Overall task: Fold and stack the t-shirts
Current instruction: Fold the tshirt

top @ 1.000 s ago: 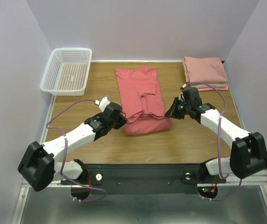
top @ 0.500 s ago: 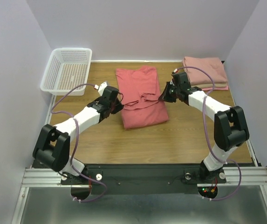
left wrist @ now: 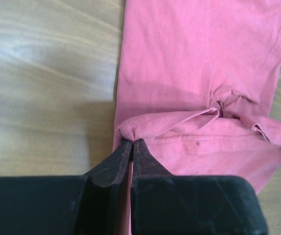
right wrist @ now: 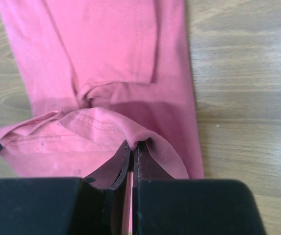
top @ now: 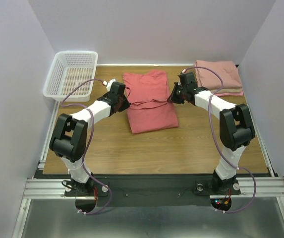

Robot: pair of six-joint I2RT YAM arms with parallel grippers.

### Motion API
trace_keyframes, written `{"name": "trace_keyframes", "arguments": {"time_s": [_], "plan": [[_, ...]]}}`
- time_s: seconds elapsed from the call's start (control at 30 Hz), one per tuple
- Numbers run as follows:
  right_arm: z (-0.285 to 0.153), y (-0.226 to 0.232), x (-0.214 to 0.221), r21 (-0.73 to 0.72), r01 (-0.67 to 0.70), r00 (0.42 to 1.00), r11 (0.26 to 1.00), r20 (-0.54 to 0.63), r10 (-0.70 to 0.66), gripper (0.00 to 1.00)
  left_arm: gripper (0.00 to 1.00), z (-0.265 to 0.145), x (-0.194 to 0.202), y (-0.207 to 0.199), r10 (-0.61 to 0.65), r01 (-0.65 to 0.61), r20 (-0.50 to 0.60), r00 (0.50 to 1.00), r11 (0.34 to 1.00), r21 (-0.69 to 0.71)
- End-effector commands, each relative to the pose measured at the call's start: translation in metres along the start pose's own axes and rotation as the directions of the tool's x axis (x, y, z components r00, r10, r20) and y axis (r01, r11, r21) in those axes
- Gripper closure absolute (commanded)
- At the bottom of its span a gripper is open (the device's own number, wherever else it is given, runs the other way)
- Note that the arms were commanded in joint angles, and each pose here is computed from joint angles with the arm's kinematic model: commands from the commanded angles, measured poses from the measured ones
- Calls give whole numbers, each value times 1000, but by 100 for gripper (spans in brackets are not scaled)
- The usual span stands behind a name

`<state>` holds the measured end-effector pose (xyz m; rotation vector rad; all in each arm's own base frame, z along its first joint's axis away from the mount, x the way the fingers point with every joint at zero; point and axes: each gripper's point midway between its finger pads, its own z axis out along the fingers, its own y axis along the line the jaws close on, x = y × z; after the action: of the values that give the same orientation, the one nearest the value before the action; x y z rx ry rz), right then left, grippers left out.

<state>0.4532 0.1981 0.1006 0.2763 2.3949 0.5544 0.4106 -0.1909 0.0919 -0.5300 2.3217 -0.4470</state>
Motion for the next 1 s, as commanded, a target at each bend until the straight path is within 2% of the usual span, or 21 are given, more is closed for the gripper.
{"name": "trace_keyframes", "arguments": {"time_s": [0.0,0.5,0.53,0.67,0.7,0.77,0.8,0.83,0.87,0.9,0.97], "plan": [[9,-6,-25,37,-37,996,999,85,34,100,100,11,-16,-15,43,-43,4,999,998,37],[31,-20,-32,84,-60,994,995,91,52,99,100,42,-28,-15,89,-89,27,996,996,2],[31,-20,-32,84,-62,994,995,93,54,97,100,42,-29,-16,94,-94,25,995,996,7],[25,-10,-29,34,-44,997,998,66,42,59,100,40,-31,-16,109,-109,29,994,994,4],[22,-7,-31,18,-32,997,999,66,31,46,88,40,-31,-15,113,-113,26,993,994,1],[17,-2,-29,-4,-21,998,1000,57,21,36,77,37,-31,-18,120,-120,23,993,993,14],[10,-1,-30,-10,-17,998,1000,64,17,27,58,35,-29,-21,118,-118,14,993,992,38],[6,1,-30,-19,-12,998,1000,65,14,23,50,30,-31,-25,116,-117,21,993,992,56],[3,3,-29,-28,-7,998,1000,62,9,13,38,30,-29,-26,117,-118,16,993,991,62],[-7,6,-27,-45,-2,998,999,62,5,0,14,24,-31,-28,115,-116,22,993,990,76],[-16,13,-21,-85,8,999,996,43,-4,0,2,14,-35,-33,109,-113,39,993,989,94]]}}
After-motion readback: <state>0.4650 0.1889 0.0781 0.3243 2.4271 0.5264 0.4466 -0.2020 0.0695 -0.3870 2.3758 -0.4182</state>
